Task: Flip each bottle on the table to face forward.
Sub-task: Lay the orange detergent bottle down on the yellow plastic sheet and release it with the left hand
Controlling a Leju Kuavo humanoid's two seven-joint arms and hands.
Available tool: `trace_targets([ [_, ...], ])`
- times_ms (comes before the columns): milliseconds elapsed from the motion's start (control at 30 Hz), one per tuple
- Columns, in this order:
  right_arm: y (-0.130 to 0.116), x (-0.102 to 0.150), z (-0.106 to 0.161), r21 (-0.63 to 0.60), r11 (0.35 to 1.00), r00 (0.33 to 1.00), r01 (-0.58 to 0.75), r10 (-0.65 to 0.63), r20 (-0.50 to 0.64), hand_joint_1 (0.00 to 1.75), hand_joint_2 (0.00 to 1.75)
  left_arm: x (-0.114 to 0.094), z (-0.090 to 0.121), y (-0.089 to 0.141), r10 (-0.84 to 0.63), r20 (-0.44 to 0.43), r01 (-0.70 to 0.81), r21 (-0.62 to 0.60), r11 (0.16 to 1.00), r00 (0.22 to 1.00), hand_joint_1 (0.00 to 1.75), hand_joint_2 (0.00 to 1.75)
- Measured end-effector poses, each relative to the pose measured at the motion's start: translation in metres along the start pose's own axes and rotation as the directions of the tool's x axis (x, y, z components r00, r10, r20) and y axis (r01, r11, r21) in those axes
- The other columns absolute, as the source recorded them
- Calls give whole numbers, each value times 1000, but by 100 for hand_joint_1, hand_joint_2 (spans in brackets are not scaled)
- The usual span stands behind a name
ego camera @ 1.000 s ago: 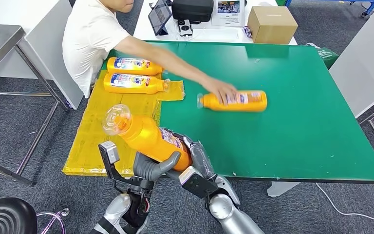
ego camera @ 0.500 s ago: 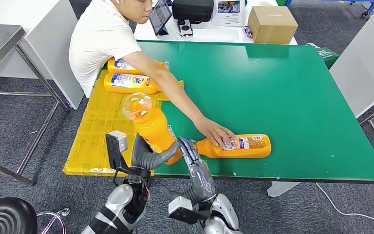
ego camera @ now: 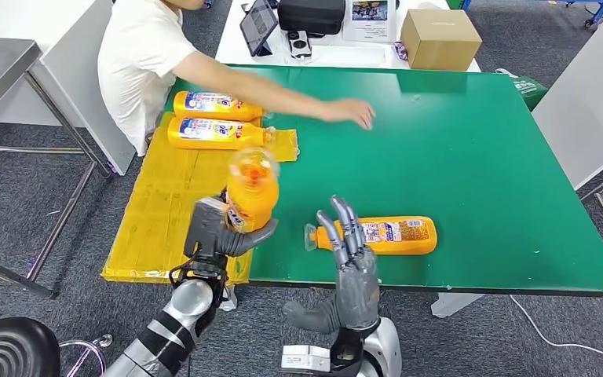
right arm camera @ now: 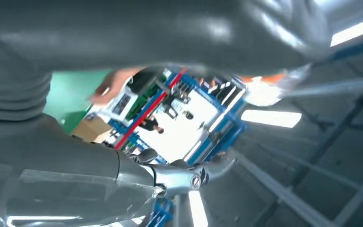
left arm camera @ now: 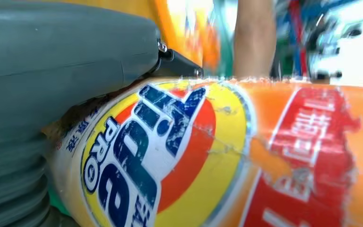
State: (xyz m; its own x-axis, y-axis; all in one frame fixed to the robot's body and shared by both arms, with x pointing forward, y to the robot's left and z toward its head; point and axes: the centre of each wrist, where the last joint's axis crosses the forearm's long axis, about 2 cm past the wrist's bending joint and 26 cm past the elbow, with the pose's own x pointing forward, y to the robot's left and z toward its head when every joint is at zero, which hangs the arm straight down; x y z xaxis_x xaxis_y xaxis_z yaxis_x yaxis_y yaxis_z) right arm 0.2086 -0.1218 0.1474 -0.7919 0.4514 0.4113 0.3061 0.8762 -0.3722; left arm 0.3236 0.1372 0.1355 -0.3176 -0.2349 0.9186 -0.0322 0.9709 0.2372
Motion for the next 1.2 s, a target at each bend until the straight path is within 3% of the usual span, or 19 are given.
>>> trace_targets([
  [67,-2,2,-6,-45,999,1000,7,-8,-17,0,0,-6,-9,13,-198,29,197,36,980,980,175,175],
  [167,-5,4,-10,-80,997,1000,7,-9,-27,0,0,-14,-17,27,-313,28,311,53,949,949,175,175],
  [800,-8,5,-16,-135,991,998,9,-16,-55,0,0,-32,-23,48,-412,-14,413,37,910,911,175,175],
  [1033,-9,3,-15,-200,978,988,63,-89,-123,0,0,-47,-33,69,-467,-79,464,-56,884,881,175,175],
  [1200,-8,1,-17,-244,965,979,102,-141,-150,0,0,-52,-63,87,-644,-142,600,-258,757,752,175,175],
])
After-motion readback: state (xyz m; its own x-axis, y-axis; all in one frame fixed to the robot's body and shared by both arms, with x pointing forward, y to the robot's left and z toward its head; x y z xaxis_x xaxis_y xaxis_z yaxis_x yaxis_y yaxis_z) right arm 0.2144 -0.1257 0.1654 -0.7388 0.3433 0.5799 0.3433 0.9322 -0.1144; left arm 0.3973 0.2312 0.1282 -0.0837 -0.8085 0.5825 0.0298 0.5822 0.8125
